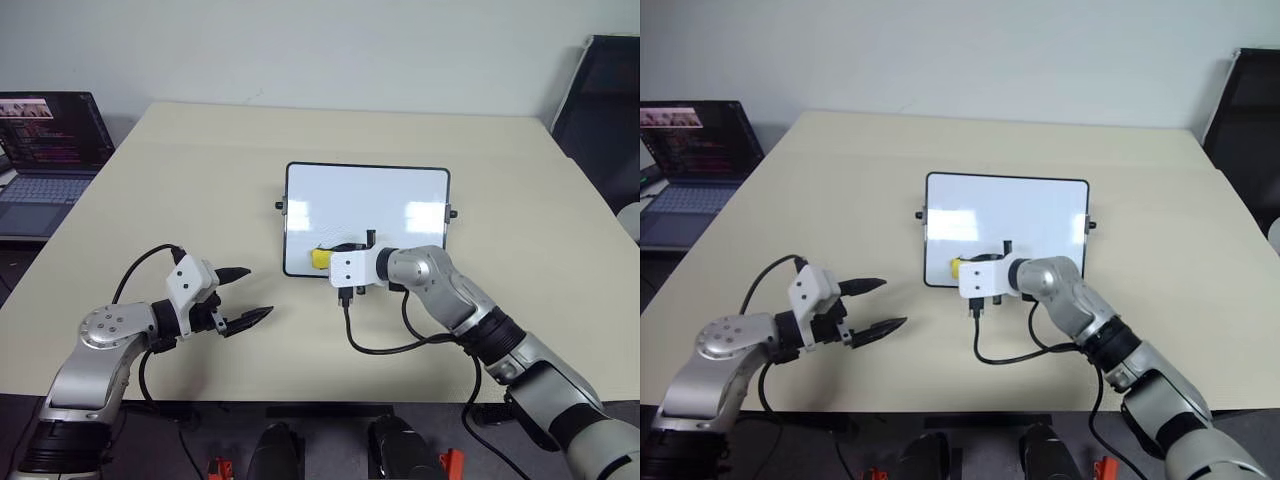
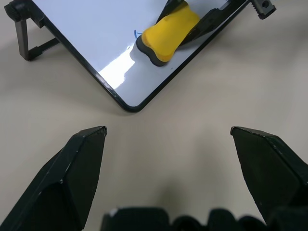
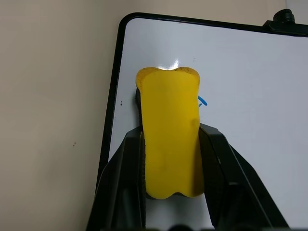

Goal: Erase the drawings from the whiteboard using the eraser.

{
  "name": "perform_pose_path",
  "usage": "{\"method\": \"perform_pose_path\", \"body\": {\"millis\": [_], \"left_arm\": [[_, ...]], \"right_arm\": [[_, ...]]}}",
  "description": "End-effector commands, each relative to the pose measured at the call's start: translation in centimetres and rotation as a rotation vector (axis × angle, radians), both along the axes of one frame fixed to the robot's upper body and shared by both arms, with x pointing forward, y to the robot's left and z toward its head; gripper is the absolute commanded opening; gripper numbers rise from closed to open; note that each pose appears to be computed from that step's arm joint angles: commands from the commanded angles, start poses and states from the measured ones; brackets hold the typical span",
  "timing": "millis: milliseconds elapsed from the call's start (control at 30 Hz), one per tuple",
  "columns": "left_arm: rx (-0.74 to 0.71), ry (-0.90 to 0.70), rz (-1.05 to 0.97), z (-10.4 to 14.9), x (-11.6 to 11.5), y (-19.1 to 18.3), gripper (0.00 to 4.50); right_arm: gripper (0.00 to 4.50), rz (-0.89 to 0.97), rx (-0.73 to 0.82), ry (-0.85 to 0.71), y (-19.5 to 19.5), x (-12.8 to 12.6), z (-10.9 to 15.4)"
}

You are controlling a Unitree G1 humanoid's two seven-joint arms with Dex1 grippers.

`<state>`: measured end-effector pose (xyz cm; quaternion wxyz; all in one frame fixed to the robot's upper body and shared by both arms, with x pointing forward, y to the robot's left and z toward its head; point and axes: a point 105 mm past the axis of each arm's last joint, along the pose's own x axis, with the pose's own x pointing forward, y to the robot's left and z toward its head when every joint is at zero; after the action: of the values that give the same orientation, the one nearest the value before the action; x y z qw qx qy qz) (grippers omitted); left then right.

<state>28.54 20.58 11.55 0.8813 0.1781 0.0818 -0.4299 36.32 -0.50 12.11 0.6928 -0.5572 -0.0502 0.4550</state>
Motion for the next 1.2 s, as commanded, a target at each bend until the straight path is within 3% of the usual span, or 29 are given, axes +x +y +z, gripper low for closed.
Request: {"method": "perform_pose_path", "body": {"millis": [33, 167, 333, 400, 533, 600, 800, 933, 1200], "left_arm": [[-0.001, -0.037, -0.005, 0.8, 0.2, 0.0, 4.5], [-0.006, -0.04, -0.008, 1.0, 0.3, -0.2, 4.5], [-0.007, -0.046, -0.01, 1.2, 0.4, -0.4, 4.5], [-0.008, -0.047, -0.009, 1.2, 0.5, -0.4, 4.5], [-0.008, -0.046, -0.011, 1.2, 0.5, -0.5, 4.5], [-0.008, -0.046, -0.012, 1.2, 0.5, -0.5, 4.5], [-0.006, -0.048, -0.012, 1.3, 0.5, -0.5, 4.5], [-0.008, -0.048, -0.013, 1.3, 0.6, -0.5, 4.5], [-0.008, -0.048, -0.016, 1.2, 0.7, -0.5, 4.5]], "right_arm": [[1.14, -0.1, 0.027, -0.063, -1.8, 1.8, 1.1], [1.14, -0.14, 0.094, -0.127, -1.8, 2.8, 3.0], [1.14, -0.032, -0.058, 0.078, -1.7, 0.2, -0.9], [1.14, -0.015, -0.066, 0.117, -1.6, -0.4, -1.2], [1.13, -0.103, 0.06, -0.067, -1.2, 2.0, 2.8], [1.13, -0.122, 0.067, -0.087, -1.5, 2.5, 3.2], [1.13, -0.041, -0.106, 0.012, -2.9, 1.0, -0.2], [1.12, -0.016, -0.151, 0.038, -3.5, 0.3, -1.1], [1.12, -0.097, 0.031, -0.155, -2.4, 2.7, 3.4]]}}
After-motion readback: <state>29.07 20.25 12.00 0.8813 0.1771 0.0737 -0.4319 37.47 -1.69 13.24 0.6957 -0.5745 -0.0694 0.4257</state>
